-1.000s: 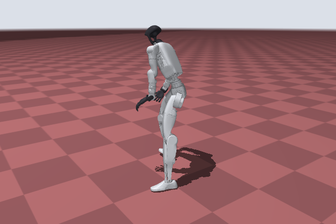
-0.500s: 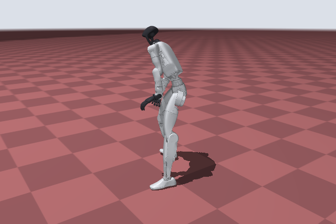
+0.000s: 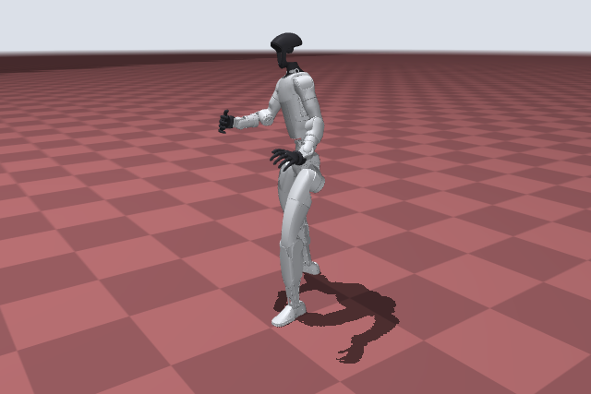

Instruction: Kungfu

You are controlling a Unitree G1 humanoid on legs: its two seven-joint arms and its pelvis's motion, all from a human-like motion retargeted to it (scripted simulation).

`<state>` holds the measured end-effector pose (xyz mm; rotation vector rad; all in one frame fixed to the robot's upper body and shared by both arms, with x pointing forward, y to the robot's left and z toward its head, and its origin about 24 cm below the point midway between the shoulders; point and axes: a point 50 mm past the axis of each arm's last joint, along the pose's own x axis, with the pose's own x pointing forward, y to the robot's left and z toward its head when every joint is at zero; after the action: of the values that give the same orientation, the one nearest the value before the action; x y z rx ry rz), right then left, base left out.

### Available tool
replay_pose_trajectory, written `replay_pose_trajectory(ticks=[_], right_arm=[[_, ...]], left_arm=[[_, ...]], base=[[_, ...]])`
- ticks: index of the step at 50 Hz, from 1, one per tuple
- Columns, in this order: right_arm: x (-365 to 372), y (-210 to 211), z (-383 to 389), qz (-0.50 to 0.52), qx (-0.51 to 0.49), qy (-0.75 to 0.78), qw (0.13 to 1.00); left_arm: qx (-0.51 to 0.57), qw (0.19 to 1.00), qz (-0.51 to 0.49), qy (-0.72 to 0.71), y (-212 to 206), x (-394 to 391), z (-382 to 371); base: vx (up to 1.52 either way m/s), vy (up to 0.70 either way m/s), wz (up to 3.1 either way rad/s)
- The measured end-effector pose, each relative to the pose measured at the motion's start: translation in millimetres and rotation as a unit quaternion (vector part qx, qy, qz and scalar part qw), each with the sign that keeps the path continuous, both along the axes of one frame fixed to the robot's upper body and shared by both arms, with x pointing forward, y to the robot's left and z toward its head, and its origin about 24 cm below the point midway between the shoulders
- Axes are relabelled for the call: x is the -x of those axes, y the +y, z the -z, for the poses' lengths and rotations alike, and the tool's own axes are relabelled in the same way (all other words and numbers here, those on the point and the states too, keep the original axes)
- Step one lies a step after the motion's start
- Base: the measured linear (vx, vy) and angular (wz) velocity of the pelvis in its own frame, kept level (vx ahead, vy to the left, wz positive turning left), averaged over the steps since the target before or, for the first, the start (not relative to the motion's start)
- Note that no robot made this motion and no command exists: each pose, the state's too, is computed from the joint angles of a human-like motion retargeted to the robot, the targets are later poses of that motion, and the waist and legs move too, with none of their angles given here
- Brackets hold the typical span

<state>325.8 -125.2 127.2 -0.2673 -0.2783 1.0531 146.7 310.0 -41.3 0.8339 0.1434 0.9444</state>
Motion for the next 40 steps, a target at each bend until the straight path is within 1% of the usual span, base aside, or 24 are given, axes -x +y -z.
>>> replay_pose_trajectory(ticks=[2, 4, 6, 8, 11, 14, 16, 18, 20, 22, 23, 25, 28, 35, 38, 40], right_arm=[[5, -11, -24, 0.031, -0.017, -0.076, 0.997], [13, -23, -44, 0.078, -0.041, -0.152, 0.984], [25, -35, -61, 0.134, -0.082, -0.225, 0.961], [40, -44, -71, 0.196, -0.142, -0.286, 0.927], [69, -56, -78, 0.283, -0.249, -0.365, 0.852], [98, -65, -74, 0.378, -0.340, -0.424, 0.750], [109, -66, -67, 0.425, -0.360, -0.448, 0.699], [113, -61, -59, 0.444, -0.349, -0.455, 0.689], [115, -54, -49, 0.443, -0.324, -0.455, 0.701], [117, -56, -40, 0.489, -0.316, -0.451, 0.676], [121, -60, -36, 0.519, -0.312, -0.464, 0.646], [125, -59, -26, 0.523, -0.280, -0.479, 0.647], [127, -51, -16, 0.482, -0.265, -0.456, 0.700], [116, -48, -29, 0.433, -0.276, -0.465, 0.721], [102, -37, -41, 0.389, -0.304, -0.451, 0.744], [92, -26, -53, 0.337, -0.328, -0.437, 0.766]], left_arm=[[0.002, 0.996, 0.080, -0.048, 20, -36, -39], [0.010, 0.981, 0.174, -0.088, 25, -78, -82], [0.019, 0.953, 0.278, -0.120, 15, -118, -126], [0.035, 0.916, 0.375, -0.140, -7, -152, -165], [0.079, 0.841, 0.515, -0.144, -63, -187, -201], [0.160, 0.729, 0.658, -0.095, -133, -200, -204], [0.225, 0.637, 0.737, -0.039, -183, -195, -186], [0.287, 0.552, 0.783, 0.007, -229, -179, -161], [0.349, 0.492, 0.797, 0.040, -261, -161, -135], [0.449, 0.482, 0.752, 0.035, -279, -151, -107], [0.488, 0.475, 0.732, -0.006, -282, -153, -106], [0.547, 0.482, 0.683, -0.054, -278, -156, -97], [0.566, 0.491, 0.661, -0.042, -281, -153, -85], [0.568, 0.505, 0.648, -0.043, -266, -151, -80], [0.595, 0.530, 0.599, -0.081, -252, -150, -76], [0.603, 0.557, 0.555, -0.134, -235, -151, -79]], base=[[0.80, 0.29, 2.56], [0.80, 0.33, 2.96], [0.66, 0.20, 3.14], [0.52, 0.09, 2.13], [0.44, 0.07, 1.58], [0.33, 0.03, 1.27], [0.23, 0.05, 1.25], [0.22, 0.01, 1.38], [0.19, -0.04, 0.95], [0.05, 0.01, 0.41], [0.00, 0.00, 0.00], [0.00, -0.01, -0.28], [-0.01, -0.02, -0.44], [-0.10, 0.01, -0.59], [-0.15, -0.06, -1.01], [-0.24, -0.09, -1.02]])
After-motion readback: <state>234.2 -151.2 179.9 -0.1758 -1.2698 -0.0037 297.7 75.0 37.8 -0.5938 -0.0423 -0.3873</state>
